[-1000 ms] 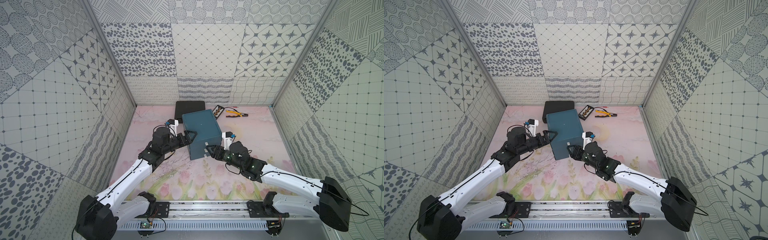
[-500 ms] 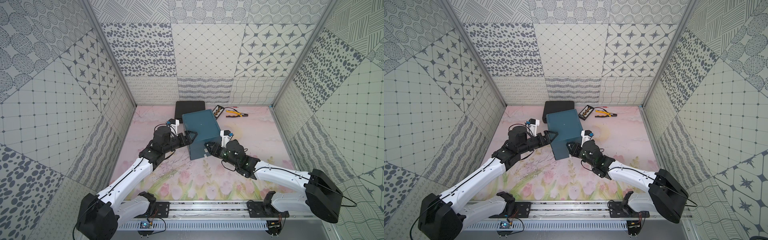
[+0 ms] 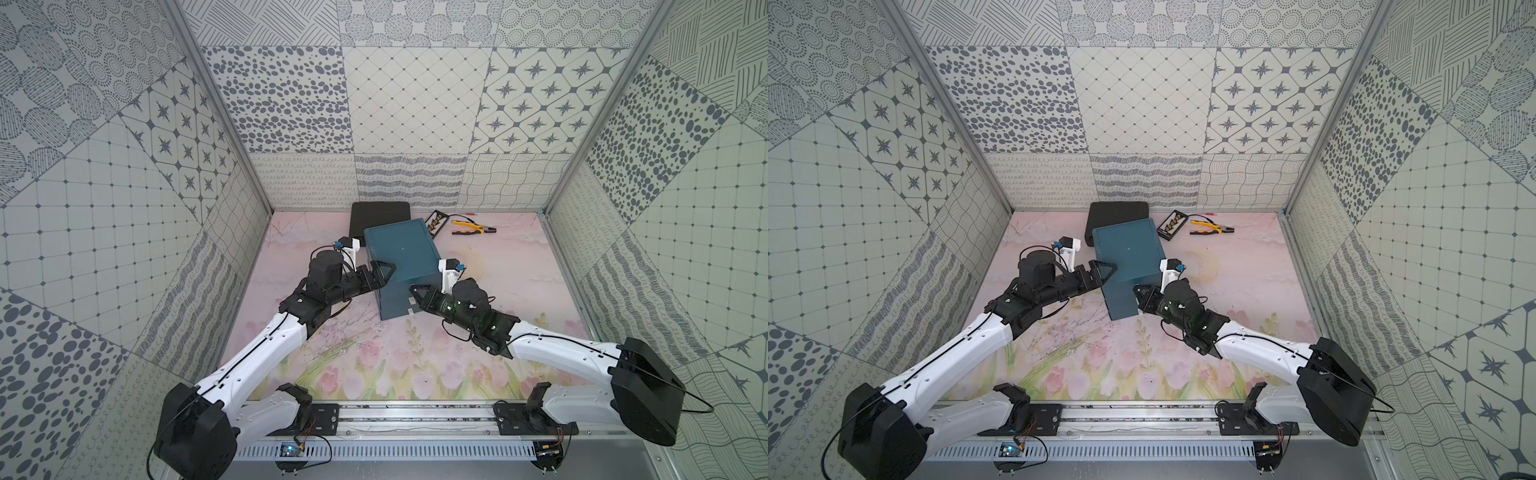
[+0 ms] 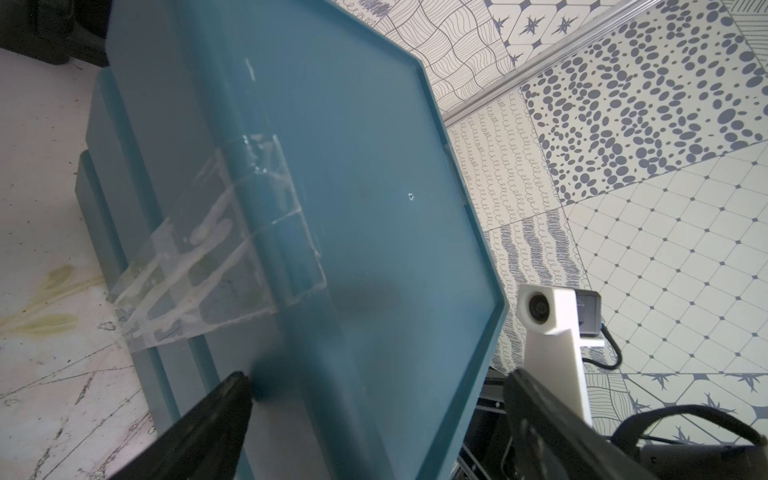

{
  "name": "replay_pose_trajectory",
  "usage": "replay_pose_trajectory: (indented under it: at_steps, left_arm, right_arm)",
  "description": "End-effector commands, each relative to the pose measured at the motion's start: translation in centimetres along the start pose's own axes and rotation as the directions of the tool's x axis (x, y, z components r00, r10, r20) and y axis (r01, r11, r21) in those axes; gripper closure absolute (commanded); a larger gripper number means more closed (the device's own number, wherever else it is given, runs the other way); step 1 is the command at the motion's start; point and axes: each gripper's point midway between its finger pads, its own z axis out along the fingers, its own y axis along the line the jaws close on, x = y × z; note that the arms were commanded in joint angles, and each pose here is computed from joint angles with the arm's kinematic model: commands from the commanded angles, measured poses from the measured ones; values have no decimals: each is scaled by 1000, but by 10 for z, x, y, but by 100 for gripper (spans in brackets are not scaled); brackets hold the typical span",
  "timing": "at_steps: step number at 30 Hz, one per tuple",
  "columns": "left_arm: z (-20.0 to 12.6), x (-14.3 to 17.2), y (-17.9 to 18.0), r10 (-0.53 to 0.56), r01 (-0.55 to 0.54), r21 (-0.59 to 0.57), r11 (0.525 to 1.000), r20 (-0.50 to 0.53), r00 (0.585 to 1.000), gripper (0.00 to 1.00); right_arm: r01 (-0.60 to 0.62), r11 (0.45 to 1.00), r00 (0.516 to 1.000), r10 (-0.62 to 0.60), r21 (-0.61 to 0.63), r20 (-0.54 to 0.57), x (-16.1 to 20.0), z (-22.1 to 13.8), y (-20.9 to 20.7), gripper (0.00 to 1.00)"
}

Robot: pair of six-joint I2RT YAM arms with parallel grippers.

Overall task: Take the cookies out of the drawer
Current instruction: Open the drawer in the storage box.

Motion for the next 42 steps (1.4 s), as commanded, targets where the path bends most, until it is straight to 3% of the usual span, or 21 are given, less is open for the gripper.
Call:
replay_pose_trajectory:
  at_steps: [1, 7, 20, 42]
  left_arm:
    - [2, -3, -8, 34, -34, 24, 999, 1, 999, 1]
    - [5, -3, -10, 32, -32, 27, 999, -4, 999, 1]
    - [10, -7, 2, -18, 19, -24, 1000, 28, 999, 1]
    - [15, -19, -1, -5, 7, -44, 999, 42, 999, 2]
  right_arm:
    - [25, 1000, 999, -24, -16, 44, -15, 0, 11, 93]
    - [47, 999, 998, -47, 5, 36, -12, -7, 13, 100]
    - [81, 997, 997, -81, 17, -15, 4, -24, 19, 100]
    - [86, 995, 992, -80, 55, -100, 56, -61, 17, 100]
